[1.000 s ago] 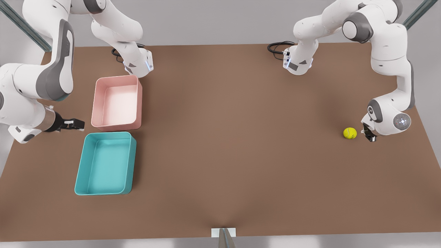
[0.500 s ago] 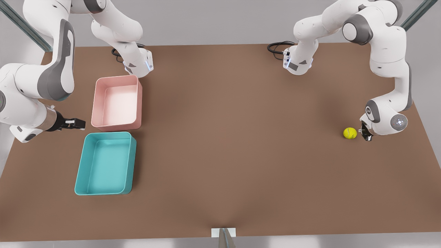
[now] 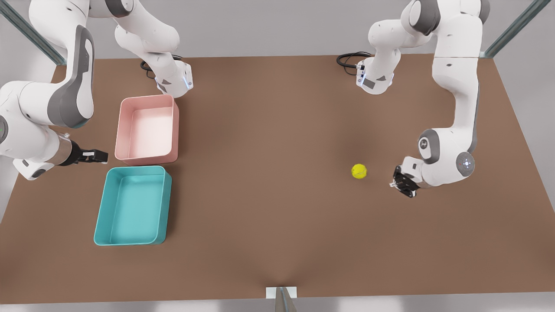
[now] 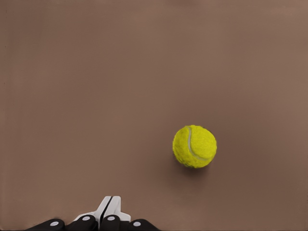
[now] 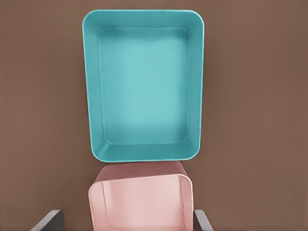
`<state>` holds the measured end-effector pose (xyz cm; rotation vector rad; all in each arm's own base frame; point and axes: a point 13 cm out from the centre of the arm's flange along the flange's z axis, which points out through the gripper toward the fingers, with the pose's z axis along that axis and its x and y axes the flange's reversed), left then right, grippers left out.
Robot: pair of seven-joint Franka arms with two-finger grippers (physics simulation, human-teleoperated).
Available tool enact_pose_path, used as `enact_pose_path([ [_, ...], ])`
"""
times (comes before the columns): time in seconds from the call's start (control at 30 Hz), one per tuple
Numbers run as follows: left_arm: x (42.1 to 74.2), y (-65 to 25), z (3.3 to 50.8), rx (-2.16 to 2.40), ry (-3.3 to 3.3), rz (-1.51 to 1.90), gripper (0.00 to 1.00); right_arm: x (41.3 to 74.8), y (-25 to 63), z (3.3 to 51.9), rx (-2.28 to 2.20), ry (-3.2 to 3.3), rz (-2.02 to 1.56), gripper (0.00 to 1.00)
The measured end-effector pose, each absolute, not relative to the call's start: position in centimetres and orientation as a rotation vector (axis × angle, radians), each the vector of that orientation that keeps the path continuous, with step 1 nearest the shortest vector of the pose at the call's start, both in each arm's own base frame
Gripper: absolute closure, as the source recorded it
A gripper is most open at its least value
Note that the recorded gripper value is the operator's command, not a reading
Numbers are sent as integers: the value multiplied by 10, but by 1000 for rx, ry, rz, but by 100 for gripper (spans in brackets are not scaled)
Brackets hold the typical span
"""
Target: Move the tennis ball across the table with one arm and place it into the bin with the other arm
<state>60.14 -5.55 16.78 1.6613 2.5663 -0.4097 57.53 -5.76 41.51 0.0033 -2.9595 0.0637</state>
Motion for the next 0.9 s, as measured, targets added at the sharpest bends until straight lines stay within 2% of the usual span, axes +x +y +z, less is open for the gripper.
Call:
enact_pose_path([
  [0.07, 614, -60, 197, 1473, 2665, -425, 79, 575, -57, 415, 3, -2959, 63, 0],
  [0.13, 654, -84, 291, 1462, 2655, -306, 79, 575, -57, 415, 2, -2959, 62, 0],
  [0.17, 668, -102, 355, 1466, 2636, -238, 11, 575, -57, 415, 2, -2959, 62, 0],
  [0.2, 665, -113, 405, 1454, 2651, -203, 0, 575, -57, 415, 1, -2959, 62, 0],
  [0.23, 651, -117, 432, 1436, 2708, -191, 0, 575, -57, 414, 1, -2958, 62, 0],
  [0.3, 622, -109, 454, 1337, 2874, -193, 0, 574, -57, 413, 1, -2955, 61, 0],
  [0.43, 582, -93, 462, 1080, 3160, -169, 0, 574, -57, 413, -1, -2956, 61, 0],
  [0.7, 547, -85, 461, 623, 3436, -66, 0, 576, -56, 410, 3, -2952, 61, 0],
  [0.77, 544, -82, 461, 521, 3469, -44, 0, 586, -15, 399, 90, -2945, 68, 0],
  [0.9, 538, -83, 462, 356, 3511, -22, 0, 597, 167, 376, 382, -2941, 65, 0],
])
